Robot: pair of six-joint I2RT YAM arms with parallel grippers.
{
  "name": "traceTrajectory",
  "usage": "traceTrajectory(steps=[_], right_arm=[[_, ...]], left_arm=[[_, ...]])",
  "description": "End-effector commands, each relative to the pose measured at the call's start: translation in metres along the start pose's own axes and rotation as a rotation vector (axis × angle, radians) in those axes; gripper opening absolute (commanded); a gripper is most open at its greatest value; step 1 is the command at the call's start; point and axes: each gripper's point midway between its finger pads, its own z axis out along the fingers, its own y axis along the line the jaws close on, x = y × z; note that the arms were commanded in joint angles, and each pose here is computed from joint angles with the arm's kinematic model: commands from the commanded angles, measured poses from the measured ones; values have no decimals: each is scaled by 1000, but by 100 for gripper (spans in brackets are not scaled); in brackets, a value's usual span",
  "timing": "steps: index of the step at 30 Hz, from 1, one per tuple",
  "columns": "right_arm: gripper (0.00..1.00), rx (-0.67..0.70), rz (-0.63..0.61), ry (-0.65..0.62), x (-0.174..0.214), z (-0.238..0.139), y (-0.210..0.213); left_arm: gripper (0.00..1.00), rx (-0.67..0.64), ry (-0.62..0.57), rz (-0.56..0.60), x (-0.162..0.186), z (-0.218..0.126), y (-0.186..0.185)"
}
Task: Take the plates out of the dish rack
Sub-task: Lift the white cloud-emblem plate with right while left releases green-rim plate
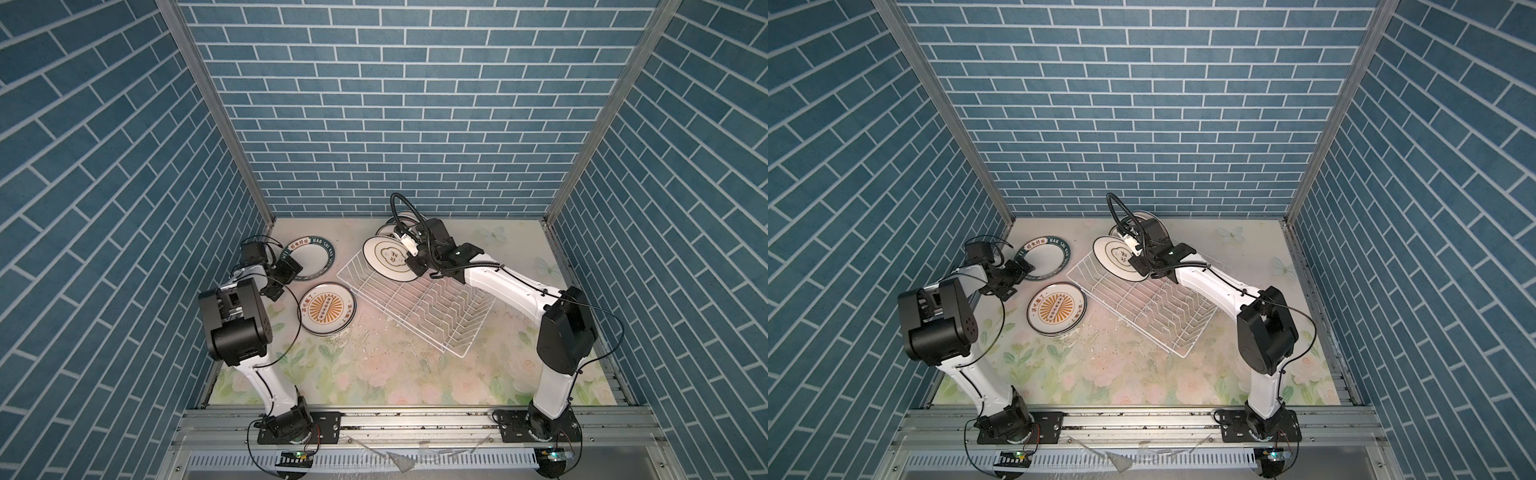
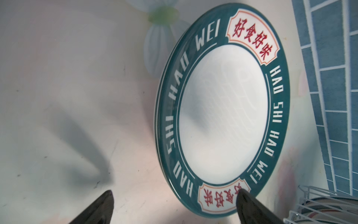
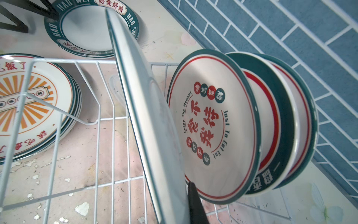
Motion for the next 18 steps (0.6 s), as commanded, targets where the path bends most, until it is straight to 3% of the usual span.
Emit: traceTrajectory(steps=[1, 9, 13, 18], right_arm=[[0, -24, 15, -111, -29, -33, 1], [0, -173, 125, -271, -68, -84, 18], [0, -158, 356, -319, -95, -93, 1], [0, -327, 591, -373, -126, -83, 12]], left_arm=[[99, 16, -25, 9, -2, -14, -4], [99, 121, -93, 40, 0, -57, -28], [99, 309, -141, 111, 6, -86, -68], [99, 526, -159, 264, 31, -113, -127]])
